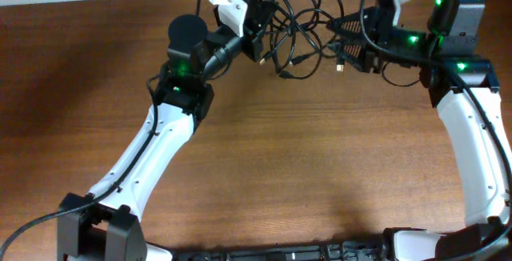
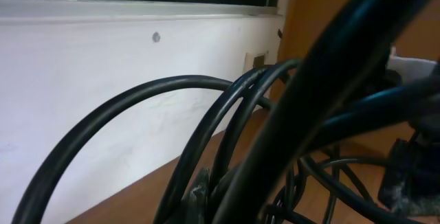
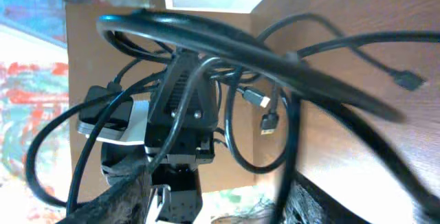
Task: Untangle cables
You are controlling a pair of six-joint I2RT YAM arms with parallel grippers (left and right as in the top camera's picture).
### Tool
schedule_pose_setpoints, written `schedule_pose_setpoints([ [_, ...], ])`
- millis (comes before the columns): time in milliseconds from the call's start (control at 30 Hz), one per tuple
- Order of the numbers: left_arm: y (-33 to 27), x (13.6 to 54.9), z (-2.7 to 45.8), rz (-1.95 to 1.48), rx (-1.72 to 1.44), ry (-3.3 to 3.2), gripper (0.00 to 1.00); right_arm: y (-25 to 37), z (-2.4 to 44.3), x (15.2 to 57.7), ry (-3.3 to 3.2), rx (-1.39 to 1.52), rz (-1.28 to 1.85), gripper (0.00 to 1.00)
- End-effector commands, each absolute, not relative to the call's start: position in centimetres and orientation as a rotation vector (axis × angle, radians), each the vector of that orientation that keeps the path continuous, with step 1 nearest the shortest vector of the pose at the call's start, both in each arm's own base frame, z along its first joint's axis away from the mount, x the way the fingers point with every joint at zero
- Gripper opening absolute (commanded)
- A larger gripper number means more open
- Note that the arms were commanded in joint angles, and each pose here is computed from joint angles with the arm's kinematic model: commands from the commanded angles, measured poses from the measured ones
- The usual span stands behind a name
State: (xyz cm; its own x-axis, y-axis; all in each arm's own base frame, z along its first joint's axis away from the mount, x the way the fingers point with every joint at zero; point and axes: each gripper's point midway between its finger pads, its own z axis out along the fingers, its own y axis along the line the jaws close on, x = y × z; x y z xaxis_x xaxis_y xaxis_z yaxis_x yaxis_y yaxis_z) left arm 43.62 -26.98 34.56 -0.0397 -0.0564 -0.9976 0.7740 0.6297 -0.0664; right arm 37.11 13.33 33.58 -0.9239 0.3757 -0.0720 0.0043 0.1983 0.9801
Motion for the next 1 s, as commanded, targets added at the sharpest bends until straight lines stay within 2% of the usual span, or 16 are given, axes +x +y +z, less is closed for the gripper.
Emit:
schedule_pose_setpoints([
  [0,-27.9,41.7,36.9,-0.77,0.718,1.367,0.0,13.8,34.2,36.9,2.176,0.329,1.776,0.33],
  [67,-28.5,40.7,37.5,-0.813,0.772,1.317,0.0,13.2,33.8,38.1,2.144,0.29,1.649,0.04],
  [133,-28.5,40.7,37.2,-0.814,0.772,1.335,0.0,12.5,34.6,39.1,2.085,0.241,1.578,0.04],
  [333,-28.0,41.3,33.3,-0.773,0.807,1.487,0.0,10.8,40.7,40.1,1.835,0.052,1.57,0.04],
  [433,-28.0,41.2,33.1,-0.778,0.807,1.5,0.0,9.1,40.6,40.9,1.811,0.073,1.505,0.04],
  [567,-27.9,40.8,33.8,-0.781,0.813,1.482,0.0,3.8,37.0,42.8,1.866,0.298,1.301,0.04],
  [600,-27.9,40.6,34.1,-0.78,0.812,1.476,0.0,2.8,36.0,42.8,1.893,0.348,1.267,0.15],
  [633,-27.8,40.5,34.5,-0.777,0.812,1.462,0.0,2.5,35.0,42.7,1.923,0.367,1.24,0.47],
  [700,-27.8,40.5,35.3,-0.77,0.81,1.429,0.0,2.5,33.1,42.0,1.996,0.346,1.192,0.97],
  [800,-27.3,41.3,35.8,-0.76,0.736,1.445,0.0,2.6,30.2,40.7,2.115,0.409,1.163,0.99],
  [967,-24.8,44.1,35.1,-0.681,0.488,1.564,0.0,5.9,28.2,38.7,2.239,0.287,1.178,0.99],
])
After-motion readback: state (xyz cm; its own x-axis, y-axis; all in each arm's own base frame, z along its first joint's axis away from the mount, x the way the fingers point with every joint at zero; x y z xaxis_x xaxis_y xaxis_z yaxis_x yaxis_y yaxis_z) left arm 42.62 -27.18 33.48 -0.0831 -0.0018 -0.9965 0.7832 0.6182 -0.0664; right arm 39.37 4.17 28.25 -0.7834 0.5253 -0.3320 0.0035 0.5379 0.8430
